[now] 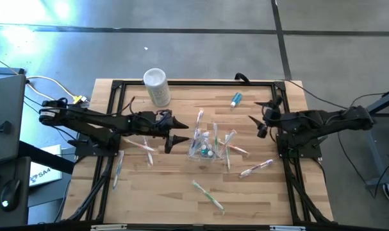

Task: Pick & Place toothbrushing station
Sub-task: Put the blue mouthwash into the middle section of the transparent organizer

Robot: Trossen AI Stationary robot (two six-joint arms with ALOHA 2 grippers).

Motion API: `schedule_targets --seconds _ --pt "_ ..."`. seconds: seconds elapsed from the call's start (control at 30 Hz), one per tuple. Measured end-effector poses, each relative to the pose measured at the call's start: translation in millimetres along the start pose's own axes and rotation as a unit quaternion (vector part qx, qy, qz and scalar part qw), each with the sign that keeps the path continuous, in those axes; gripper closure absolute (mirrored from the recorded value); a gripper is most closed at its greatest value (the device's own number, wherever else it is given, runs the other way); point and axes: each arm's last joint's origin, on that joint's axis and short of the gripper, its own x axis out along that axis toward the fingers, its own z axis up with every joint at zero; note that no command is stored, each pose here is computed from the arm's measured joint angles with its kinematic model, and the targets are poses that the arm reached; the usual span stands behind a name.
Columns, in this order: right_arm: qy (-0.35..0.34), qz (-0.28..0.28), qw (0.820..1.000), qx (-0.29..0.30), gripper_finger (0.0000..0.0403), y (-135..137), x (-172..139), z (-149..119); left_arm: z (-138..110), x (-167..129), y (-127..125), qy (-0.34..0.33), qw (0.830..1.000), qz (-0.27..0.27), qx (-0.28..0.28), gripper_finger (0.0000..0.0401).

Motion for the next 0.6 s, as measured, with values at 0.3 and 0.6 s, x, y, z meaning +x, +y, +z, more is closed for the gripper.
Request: schedule_targets --seconds 0.3,0.6 --pt "0.087 -0.100 0.990 -0.054 0.0124 -33.1 34.3 42.1 -1.7 -0.2 0.4 0.009 1.000 0.002 0.000 0.0143" --pt "0.219 -0.105 0.932 -0.267 0.0124 -64.1 88.4 39.7 -6.3 -0.4 0.2 0.036 0.999 -0.013 0.000 0.0143"
